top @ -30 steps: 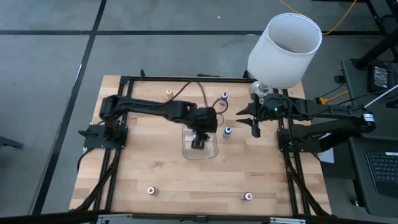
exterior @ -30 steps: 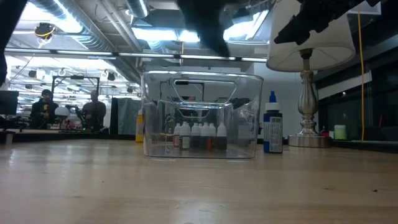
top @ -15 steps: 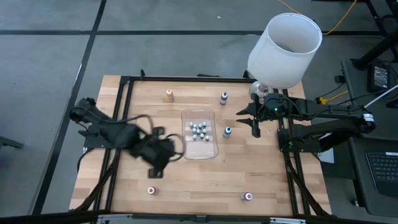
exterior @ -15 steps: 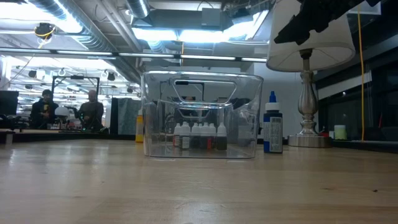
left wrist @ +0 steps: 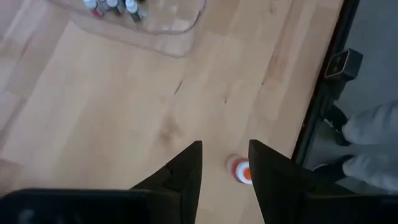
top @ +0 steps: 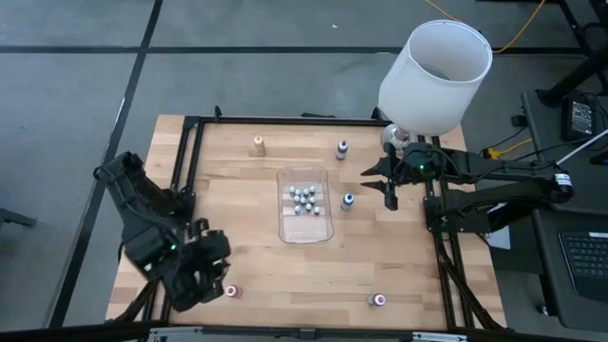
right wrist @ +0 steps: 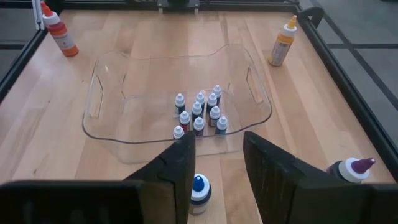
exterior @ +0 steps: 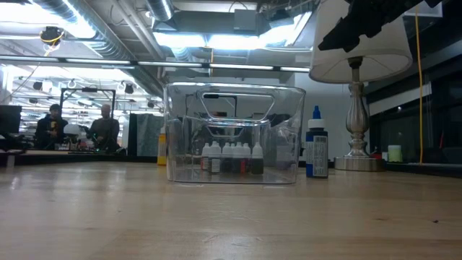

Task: Pick & Place food coloring
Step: Put the large red food coloring into the transparent bin

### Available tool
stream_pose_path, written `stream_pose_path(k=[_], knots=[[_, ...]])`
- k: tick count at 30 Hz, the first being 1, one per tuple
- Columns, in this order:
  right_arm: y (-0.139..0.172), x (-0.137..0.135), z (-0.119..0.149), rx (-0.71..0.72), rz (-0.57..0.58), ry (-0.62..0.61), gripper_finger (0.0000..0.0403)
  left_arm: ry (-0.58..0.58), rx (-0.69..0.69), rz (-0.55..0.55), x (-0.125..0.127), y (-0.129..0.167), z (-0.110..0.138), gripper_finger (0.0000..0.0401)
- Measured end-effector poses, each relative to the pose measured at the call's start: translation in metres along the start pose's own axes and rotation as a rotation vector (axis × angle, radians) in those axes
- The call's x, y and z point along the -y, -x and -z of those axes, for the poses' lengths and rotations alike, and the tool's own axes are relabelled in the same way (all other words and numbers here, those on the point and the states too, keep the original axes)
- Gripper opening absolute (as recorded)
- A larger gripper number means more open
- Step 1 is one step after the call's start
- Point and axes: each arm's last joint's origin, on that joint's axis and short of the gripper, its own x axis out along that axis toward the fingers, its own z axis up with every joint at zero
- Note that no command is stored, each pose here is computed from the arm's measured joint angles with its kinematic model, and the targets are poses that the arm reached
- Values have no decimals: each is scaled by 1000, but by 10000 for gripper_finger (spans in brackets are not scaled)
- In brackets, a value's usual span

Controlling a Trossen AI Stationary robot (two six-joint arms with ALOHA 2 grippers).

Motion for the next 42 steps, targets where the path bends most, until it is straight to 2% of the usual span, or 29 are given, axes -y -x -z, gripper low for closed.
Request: stream_pose_path(k=[4, 7, 14, 20, 29, 33, 42], knots=[[0, 0, 0, 0, 0, 0, 138, 40, -22, -2, 6, -6, 23, 139], [0, 0, 0, 0, 0, 0, 138, 11, -52, 13, 11, -19, 45, 158], [0, 0, 0, 0, 0, 0, 138, -162, -74, 23, 13, -62, 88, 206], [0, 0, 0, 0, 0, 0, 138, -321, -58, 141, 14, -105, 113, 229], [0, 0, 0, 0, 0, 0, 138, -423, -23, 206, 4, -143, 122, 229], [0, 0, 0, 0, 0, 0, 138, -452, -8, 278, 8, -148, 119, 227], [0, 0, 0, 0, 0, 0, 138, -488, -15, 267, 5, -155, 105, 226]])
